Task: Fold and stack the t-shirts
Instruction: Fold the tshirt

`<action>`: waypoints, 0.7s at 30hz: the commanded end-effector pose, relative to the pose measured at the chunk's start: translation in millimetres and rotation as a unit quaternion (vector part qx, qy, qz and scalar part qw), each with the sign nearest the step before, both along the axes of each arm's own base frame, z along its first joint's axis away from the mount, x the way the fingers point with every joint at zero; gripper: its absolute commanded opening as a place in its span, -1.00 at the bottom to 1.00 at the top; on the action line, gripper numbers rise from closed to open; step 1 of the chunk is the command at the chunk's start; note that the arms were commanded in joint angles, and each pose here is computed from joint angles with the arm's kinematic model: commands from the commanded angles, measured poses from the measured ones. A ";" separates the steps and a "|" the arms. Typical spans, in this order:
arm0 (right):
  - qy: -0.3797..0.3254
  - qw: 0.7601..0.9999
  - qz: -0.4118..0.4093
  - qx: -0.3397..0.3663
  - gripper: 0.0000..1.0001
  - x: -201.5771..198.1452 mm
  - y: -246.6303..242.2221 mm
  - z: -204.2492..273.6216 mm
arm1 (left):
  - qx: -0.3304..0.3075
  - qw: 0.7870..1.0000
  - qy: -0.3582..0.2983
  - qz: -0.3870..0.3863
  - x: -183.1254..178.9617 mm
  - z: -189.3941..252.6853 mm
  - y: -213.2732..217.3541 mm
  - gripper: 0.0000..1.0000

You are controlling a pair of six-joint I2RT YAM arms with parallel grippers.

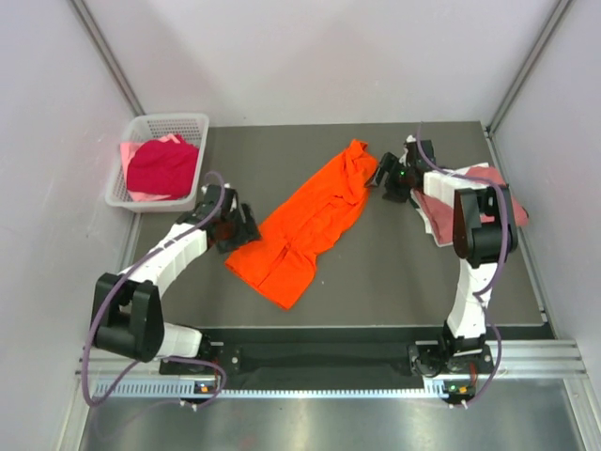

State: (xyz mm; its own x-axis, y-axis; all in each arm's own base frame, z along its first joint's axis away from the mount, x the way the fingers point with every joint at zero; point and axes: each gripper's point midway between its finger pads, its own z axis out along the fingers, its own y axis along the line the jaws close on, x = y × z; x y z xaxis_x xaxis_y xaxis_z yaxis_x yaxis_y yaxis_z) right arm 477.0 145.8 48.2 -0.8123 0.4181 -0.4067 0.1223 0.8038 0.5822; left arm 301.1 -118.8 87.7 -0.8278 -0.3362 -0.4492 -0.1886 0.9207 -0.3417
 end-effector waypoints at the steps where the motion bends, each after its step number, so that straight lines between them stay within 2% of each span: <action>1: -0.013 1.000 0.011 0.014 0.49 23.4 14.8 10.8 | -0.010 1.000 0.013 0.023 -2.1 -15.0 22.5 0.54; 6: 0.001 0.999 0.018 0.028 0.41 46.7 24.5 -6.5 | -0.028 0.998 0.018 0.056 0.0 -32.6 32.1 0.54; 9: 0.016 0.999 0.025 0.037 0.30 56.3 31.3 -19.4 | -0.026 0.997 0.026 0.063 -0.9 -42.3 38.1 0.54; 15: 0.021 0.999 0.029 0.040 -0.01 63.5 37.8 -29.1 | -0.025 0.996 0.035 0.074 -3.7 -54.3 46.8 0.46; 16: 0.019 0.999 0.029 0.041 -0.11 64.5 38.0 -28.1 | -0.025 0.996 0.034 0.075 -3.8 -54.6 47.8 0.44; 18: 0.019 0.998 0.031 0.042 -0.24 66.4 39.9 -27.9 | -0.022 0.996 0.037 0.079 -5.8 -57.5 49.9 0.34; 19: 0.017 0.998 0.034 0.041 -0.36 67.4 40.1 -27.7 | -0.023 0.996 0.037 0.078 -6.3 -58.4 49.7 0.26; 21: 0.014 0.998 0.039 0.041 -0.50 70.9 42.0 -26.6 | -0.030 0.996 0.043 0.068 -10.4 -61.2 46.4 -0.09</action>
State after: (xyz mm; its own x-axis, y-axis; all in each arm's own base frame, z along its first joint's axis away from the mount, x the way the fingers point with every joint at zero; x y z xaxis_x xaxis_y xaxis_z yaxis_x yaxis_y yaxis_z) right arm 552.8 179.8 36.1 -0.8290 0.4105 -0.3798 0.0656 0.7458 0.6629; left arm 287.8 -69.5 28.8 -0.8055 -0.4820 -0.3447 -0.3672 0.8626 -0.3479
